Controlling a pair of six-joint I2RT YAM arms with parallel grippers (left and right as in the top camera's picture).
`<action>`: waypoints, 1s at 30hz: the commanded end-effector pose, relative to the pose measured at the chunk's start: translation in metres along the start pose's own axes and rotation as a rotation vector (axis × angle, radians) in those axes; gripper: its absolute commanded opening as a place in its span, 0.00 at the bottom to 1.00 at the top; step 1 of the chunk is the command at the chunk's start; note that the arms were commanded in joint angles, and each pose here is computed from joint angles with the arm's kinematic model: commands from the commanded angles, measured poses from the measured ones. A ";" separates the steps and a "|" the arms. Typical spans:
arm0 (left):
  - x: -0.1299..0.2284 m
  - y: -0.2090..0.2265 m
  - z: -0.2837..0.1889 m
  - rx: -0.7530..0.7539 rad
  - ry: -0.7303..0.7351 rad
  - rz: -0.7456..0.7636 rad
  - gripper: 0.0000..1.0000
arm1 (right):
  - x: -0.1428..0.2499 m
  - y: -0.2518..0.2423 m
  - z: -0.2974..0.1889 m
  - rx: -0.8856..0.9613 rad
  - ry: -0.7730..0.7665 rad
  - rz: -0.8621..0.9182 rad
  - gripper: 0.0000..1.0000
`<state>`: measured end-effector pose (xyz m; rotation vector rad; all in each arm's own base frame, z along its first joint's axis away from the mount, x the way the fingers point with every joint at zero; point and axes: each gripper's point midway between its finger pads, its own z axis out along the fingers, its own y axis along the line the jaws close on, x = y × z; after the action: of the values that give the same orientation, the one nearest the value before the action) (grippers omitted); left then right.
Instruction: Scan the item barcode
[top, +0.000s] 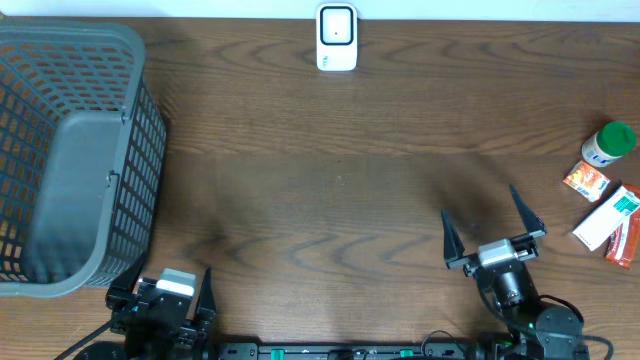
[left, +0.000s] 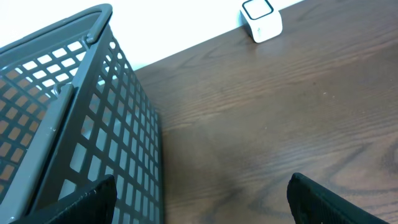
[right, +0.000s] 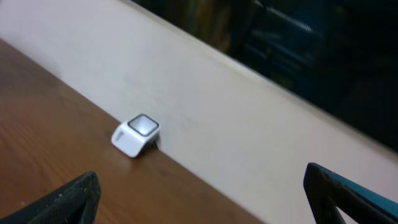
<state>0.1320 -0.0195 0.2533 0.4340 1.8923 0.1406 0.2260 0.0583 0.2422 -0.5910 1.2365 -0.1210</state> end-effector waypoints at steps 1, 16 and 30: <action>-0.001 0.001 -0.002 -0.007 -0.008 -0.003 0.87 | 0.032 -0.011 -0.002 0.120 0.083 0.163 0.99; -0.001 0.001 -0.002 -0.007 -0.008 -0.003 0.87 | 0.096 -0.003 -0.015 0.195 0.341 0.392 0.99; -0.001 0.001 -0.002 -0.007 -0.008 -0.003 0.87 | 0.095 -0.003 -0.015 0.191 0.339 0.393 0.99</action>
<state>0.1320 -0.0195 0.2533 0.4340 1.8923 0.1406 0.2459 0.0127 0.1595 -0.1760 1.6254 -0.0205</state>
